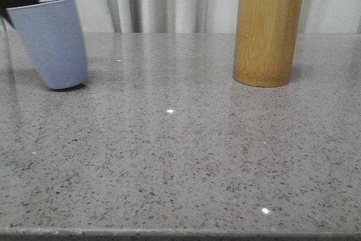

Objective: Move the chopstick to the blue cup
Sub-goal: 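Carry the blue cup with the left gripper toward the bamboo cup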

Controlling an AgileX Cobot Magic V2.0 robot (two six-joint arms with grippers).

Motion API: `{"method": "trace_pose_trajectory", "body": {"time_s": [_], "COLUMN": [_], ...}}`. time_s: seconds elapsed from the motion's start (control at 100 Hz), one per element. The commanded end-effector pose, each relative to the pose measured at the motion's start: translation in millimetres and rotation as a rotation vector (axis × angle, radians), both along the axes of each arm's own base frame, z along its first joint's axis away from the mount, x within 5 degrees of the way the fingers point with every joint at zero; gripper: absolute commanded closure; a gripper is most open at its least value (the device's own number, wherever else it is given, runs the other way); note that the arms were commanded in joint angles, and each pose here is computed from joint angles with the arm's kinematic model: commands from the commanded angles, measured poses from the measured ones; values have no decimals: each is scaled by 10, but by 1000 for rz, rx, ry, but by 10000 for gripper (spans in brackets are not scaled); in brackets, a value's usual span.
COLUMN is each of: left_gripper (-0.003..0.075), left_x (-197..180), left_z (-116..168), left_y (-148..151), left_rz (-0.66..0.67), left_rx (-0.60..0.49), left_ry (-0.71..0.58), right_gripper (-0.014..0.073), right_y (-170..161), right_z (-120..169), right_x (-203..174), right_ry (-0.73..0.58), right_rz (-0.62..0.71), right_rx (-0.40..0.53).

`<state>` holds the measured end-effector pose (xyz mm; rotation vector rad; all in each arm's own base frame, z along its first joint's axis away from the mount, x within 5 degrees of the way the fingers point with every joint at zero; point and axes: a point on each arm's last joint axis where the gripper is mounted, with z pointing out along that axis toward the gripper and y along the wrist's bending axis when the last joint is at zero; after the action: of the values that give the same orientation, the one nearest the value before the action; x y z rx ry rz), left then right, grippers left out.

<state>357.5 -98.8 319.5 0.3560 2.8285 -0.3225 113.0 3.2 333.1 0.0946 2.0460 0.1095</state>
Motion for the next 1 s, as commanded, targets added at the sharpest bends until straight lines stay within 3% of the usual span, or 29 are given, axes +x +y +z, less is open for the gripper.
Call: {"method": "trace_pose_trajectory", "body": {"time_s": [0.0,0.34,0.78,0.85,0.99], "left_gripper": [739,739,731,687,523], "left_x": [-83,54,94,94,94], "left_z": [325,418,368,368,368], "left_y": [-198,-910,-999,-999,-999], "left_rz": [-18,-156,-172,-172,-172], "left_rx": [-70,-105,-104,-104,-104], "left_ry": [-97,-132,-127,-127,-127], "right_gripper": [216,216,216,216,216], "right_y": [-10,-9,-9,-9,-9], "right_z": [155,146,144,144,144], "right_x": [35,31,30,30,30], "right_ry": [-90,-79,-77,-77,-77], "right_rz": [-7,-6,-6,-6,-6], "right_rx": [-5,-6,-6,-6,-6]}}
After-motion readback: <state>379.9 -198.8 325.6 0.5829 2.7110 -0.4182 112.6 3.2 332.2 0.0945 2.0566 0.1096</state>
